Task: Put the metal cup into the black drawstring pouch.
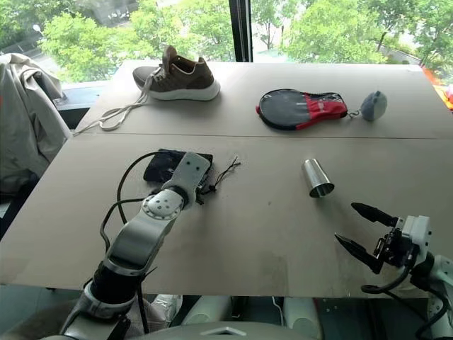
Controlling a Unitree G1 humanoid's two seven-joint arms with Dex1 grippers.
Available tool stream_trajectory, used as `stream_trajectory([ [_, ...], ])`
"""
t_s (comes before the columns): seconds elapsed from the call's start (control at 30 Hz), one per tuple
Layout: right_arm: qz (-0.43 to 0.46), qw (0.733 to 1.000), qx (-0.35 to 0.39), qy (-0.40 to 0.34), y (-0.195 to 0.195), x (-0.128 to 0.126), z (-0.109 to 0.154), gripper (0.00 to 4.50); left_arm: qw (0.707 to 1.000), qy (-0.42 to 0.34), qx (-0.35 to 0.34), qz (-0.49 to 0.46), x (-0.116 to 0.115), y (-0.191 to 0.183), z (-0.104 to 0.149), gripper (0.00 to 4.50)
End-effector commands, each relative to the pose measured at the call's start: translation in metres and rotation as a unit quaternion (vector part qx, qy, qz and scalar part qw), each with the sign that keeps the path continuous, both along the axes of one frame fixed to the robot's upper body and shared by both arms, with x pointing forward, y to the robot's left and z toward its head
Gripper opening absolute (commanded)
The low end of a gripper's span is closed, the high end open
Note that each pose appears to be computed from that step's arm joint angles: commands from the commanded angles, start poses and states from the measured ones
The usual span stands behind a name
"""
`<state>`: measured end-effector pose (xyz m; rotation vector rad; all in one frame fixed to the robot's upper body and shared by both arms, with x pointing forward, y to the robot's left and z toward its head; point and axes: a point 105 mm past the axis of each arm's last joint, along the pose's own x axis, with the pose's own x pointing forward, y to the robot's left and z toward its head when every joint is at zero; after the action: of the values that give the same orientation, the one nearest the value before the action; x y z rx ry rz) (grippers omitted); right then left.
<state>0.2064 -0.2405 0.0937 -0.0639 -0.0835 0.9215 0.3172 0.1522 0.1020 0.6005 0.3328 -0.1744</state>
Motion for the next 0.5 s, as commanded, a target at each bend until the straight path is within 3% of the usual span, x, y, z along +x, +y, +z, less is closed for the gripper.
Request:
stream_trajectory([
  [0.03, 0.002, 1.0, -0.005, -0.009, -0.001, 0.0, 0.005, 4.5, 0.998, -0.055, 0.025, 0.017, -0.003, 0.018, 0.022, 0.04],
  [0.4, 0.002, 1.0, 0.002, -0.008, 0.004, 0.003, 0.005, 4.5, 0.994, -0.093, 0.053, 0.027, -0.007, 0.039, 0.027, 0.04],
  [0.5, 0.003, 1.0, 0.003, -0.008, 0.007, 0.002, 0.005, 4.5, 0.994, -0.109, 0.028, -0.002, -0.009, 0.032, 0.035, 0.04],
])
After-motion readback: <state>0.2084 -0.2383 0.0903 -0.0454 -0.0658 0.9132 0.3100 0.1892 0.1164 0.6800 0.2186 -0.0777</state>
